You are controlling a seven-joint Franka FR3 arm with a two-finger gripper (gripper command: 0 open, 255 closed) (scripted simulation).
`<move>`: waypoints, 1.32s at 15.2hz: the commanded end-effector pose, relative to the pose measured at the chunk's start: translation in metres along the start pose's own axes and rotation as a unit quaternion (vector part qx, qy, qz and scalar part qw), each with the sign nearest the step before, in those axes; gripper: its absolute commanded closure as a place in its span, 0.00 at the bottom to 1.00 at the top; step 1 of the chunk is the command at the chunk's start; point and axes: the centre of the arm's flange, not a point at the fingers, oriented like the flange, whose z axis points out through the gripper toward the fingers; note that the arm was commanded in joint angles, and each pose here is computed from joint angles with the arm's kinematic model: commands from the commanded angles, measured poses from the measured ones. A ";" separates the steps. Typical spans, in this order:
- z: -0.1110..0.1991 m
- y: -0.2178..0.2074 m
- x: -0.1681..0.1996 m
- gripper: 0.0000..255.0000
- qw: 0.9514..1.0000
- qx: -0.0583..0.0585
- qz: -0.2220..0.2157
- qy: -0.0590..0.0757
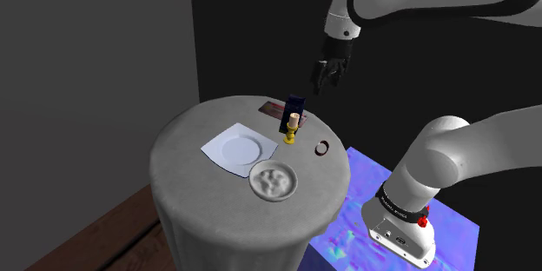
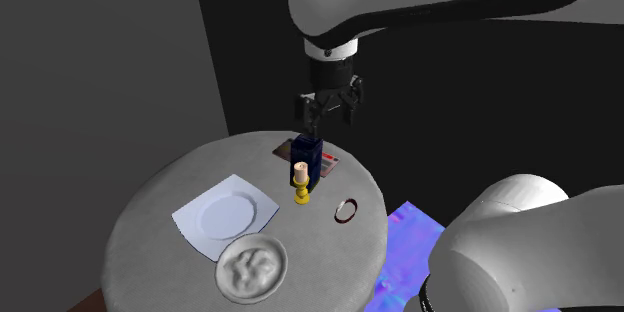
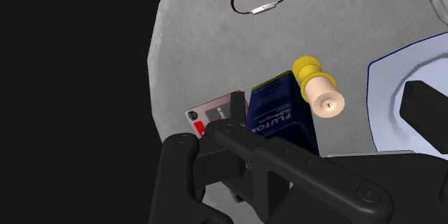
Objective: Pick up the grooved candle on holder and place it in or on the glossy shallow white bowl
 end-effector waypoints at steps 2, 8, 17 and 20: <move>0.033 -0.013 0.013 0.00 0.999 0.002 0.033 0.001; 0.101 -0.041 0.042 0.00 0.995 0.005 0.097 0.002; 0.154 -0.046 0.049 0.00 0.994 0.006 0.110 0.002; 0.154 -0.046 0.049 0.00 0.994 0.006 0.110 0.002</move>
